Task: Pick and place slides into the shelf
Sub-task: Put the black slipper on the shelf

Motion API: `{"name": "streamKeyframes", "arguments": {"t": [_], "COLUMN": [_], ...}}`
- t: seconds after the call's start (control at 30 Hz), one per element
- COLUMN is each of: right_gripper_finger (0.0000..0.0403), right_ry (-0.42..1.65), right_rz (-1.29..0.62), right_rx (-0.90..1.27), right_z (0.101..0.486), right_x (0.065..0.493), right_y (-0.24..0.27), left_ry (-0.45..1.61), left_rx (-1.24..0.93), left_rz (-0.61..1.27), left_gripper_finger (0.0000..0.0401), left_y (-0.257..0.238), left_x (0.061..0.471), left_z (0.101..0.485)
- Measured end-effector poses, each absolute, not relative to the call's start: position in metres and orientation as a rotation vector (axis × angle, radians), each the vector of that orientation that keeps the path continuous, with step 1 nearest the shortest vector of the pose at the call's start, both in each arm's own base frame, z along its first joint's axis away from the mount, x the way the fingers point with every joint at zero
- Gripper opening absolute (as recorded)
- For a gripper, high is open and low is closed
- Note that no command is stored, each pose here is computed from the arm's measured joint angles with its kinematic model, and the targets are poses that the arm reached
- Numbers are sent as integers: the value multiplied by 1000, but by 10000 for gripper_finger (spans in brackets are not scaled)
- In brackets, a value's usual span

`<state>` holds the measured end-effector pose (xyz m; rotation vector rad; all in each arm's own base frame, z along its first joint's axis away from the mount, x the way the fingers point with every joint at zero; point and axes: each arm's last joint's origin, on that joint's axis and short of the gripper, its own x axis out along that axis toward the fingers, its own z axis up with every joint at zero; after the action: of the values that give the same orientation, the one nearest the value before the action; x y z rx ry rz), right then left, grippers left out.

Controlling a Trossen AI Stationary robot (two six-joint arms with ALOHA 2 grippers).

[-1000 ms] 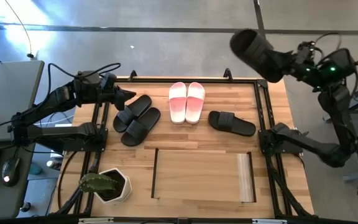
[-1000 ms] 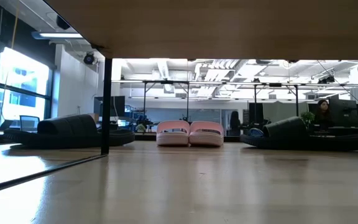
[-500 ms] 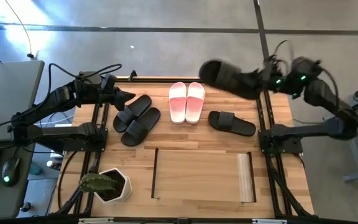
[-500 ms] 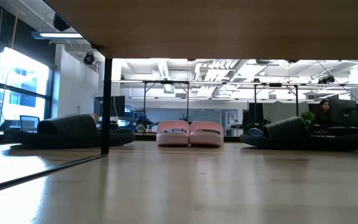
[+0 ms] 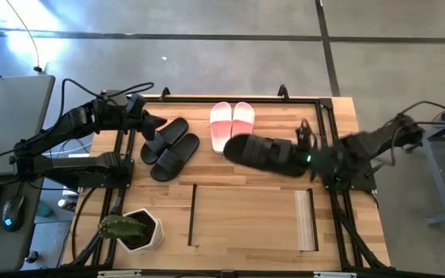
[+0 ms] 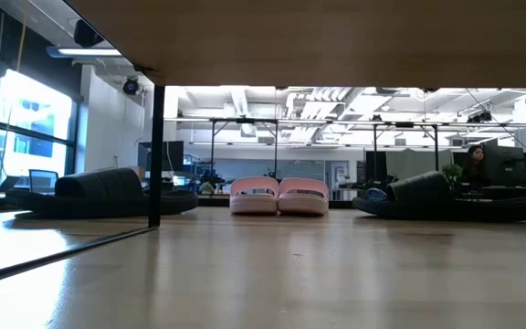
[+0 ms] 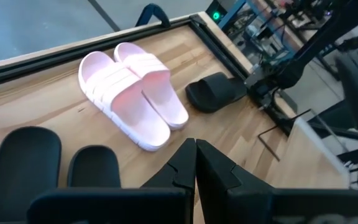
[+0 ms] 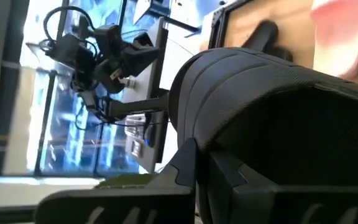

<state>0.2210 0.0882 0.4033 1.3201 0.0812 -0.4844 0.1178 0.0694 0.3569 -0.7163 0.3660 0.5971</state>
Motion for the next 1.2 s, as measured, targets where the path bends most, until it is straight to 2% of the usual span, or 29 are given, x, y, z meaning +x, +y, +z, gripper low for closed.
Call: {"name": "streamKeyframes", "arguments": {"t": [0.3,0.47,0.57,0.73,0.93,1.2], "right_gripper_finger": [0,0,0,0,0,0], "right_ry": [-263,-325,-275,-229,93,135], "right_rz": [-613,-606,-608,-615,-694,-711], "right_rx": [1477,1619,1639,1633,1580,1578], "right_z": [354,322,312,320,329,338], "right_x": [244,257,267,272,265,266], "right_y": [173,205,217,221,218,214], "left_ry": [392,401,406,408,411,413], "left_rx": [-640,-616,-601,-598,-600,-604], "left_rz": [580,575,571,571,569,553], "left_gripper_finger": [1,1,1,1,1,1], "left_y": [69,69,69,69,69,69], "left_x": [118,117,117,117,117,118], "left_z": [357,356,356,356,356,356]}}
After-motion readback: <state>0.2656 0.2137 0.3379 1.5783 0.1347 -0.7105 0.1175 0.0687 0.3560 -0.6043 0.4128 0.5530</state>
